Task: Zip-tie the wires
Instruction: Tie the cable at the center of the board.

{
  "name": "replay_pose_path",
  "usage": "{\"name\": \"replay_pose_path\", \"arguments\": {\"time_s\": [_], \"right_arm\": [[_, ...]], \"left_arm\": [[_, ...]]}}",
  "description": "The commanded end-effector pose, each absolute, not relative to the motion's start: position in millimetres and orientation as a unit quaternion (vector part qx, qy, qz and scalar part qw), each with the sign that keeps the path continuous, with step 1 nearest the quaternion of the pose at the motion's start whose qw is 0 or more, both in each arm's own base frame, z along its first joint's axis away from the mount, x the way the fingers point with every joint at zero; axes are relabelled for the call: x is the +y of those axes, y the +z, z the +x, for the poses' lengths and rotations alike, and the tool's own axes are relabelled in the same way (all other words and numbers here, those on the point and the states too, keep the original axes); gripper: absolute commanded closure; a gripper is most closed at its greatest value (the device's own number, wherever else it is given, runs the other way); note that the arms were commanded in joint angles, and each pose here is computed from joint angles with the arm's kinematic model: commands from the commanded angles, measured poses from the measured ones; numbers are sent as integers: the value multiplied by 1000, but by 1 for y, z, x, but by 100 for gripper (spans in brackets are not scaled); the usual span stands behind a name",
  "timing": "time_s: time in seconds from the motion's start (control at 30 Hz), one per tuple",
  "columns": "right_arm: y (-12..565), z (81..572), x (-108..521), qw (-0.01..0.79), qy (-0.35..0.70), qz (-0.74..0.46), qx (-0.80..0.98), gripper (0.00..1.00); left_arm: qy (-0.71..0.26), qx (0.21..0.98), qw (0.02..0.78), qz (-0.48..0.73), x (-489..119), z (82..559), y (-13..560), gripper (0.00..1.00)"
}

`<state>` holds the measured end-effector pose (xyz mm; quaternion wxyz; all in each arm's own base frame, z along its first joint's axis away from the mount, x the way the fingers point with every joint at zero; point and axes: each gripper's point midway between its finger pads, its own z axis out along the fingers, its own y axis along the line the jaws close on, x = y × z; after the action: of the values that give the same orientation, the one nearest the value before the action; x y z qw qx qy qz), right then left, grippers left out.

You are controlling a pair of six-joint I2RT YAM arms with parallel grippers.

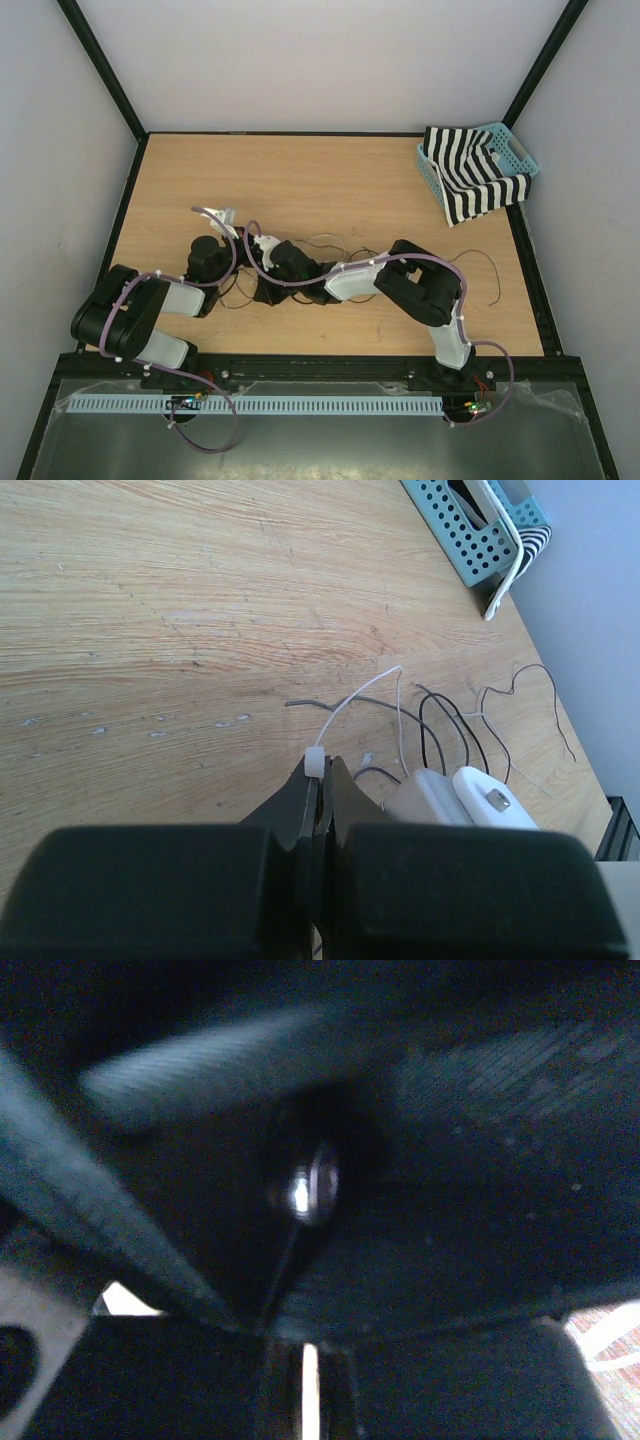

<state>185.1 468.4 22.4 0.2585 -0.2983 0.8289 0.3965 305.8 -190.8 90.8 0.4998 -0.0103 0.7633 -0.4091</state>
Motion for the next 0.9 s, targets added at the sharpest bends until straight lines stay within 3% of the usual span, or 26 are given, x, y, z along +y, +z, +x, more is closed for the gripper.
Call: {"name": "replay_pose_path", "arguments": {"time_s": [0.0,0.2,0.5,0.73,0.87], "right_arm": [[41,181,482,279,427,-326,795,87],[52,162,467,268,439,-369,774,54],[69,150,420,287,403,-404,769,43],[107,193,356,405,320,-379,768,29],[120,219,326,480,246,-403,739,2]], "left_arm": [[-432,747,505,11,-200,300,104,100],[-440,745,501,16,-204,301,107,100],[-441,748,495,20,-205,301,103,100],[-450,751,482,26,-210,299,100,100],[-458,754,470,30,-213,297,97,100]]}}
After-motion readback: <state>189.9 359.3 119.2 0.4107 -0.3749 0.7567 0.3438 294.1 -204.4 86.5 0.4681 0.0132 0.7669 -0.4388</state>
